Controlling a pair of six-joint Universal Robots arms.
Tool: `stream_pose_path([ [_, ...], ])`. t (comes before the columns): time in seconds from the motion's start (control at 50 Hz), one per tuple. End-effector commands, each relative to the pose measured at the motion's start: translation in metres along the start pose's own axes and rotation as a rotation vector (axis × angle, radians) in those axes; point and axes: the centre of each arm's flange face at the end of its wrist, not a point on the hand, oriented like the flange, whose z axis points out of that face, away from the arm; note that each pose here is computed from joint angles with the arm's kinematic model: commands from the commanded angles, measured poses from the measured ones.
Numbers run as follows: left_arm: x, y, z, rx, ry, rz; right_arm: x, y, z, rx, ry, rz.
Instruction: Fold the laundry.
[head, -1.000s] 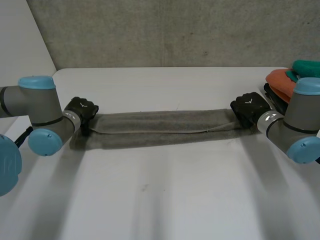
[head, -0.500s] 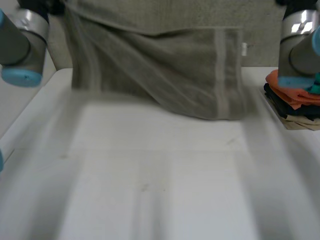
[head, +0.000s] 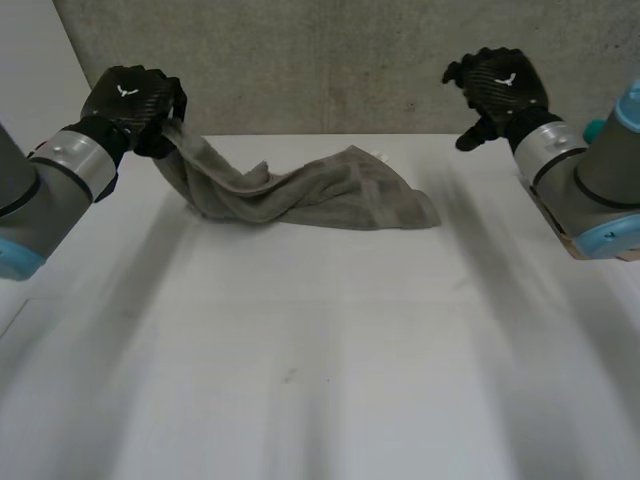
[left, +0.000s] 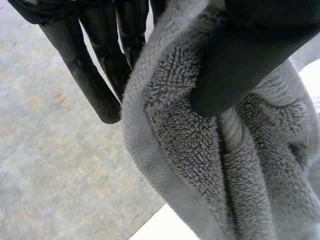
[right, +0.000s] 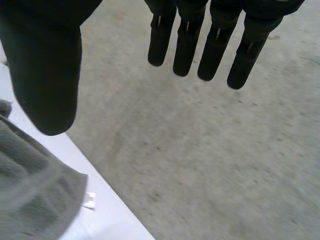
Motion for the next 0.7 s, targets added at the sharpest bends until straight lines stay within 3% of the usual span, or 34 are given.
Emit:
stream_pose_path([
  [0.02,0.007,-0.044,-0.039,0.026,0.018,0.026,-0.036,-0.017,0.015,0.07,-0.149,0.002],
  [0.28,0.034,-0.124,-0.121,0.164,0.124,0.081,-0.157,-0.005,0.009,0.049,-0.513,0.086],
  [0.42,0.044,-0.146,-0.152,0.218,0.16,0.097,-0.219,0.019,-0.011,0.011,-0.631,0.09],
  [0.52,0.038,-0.144,-0.154,0.212,0.142,0.103,-0.237,0.032,-0.017,0.007,-0.659,0.049],
  [0.56,0.032,-0.141,-0.151,0.201,0.123,0.106,-0.236,0.03,-0.014,0.026,-0.644,0.032],
  [0.62,0.023,-0.137,-0.146,0.19,0.095,0.11,-0.217,0.008,0.01,0.116,-0.49,-0.032],
  [0.64,0.018,-0.134,-0.143,0.179,0.079,0.113,-0.195,-0.012,0.029,0.187,-0.319,-0.065],
  [0.7,0.007,-0.131,-0.136,0.167,0.051,0.113,-0.154,-0.046,0.051,0.303,-0.038,-0.087],
])
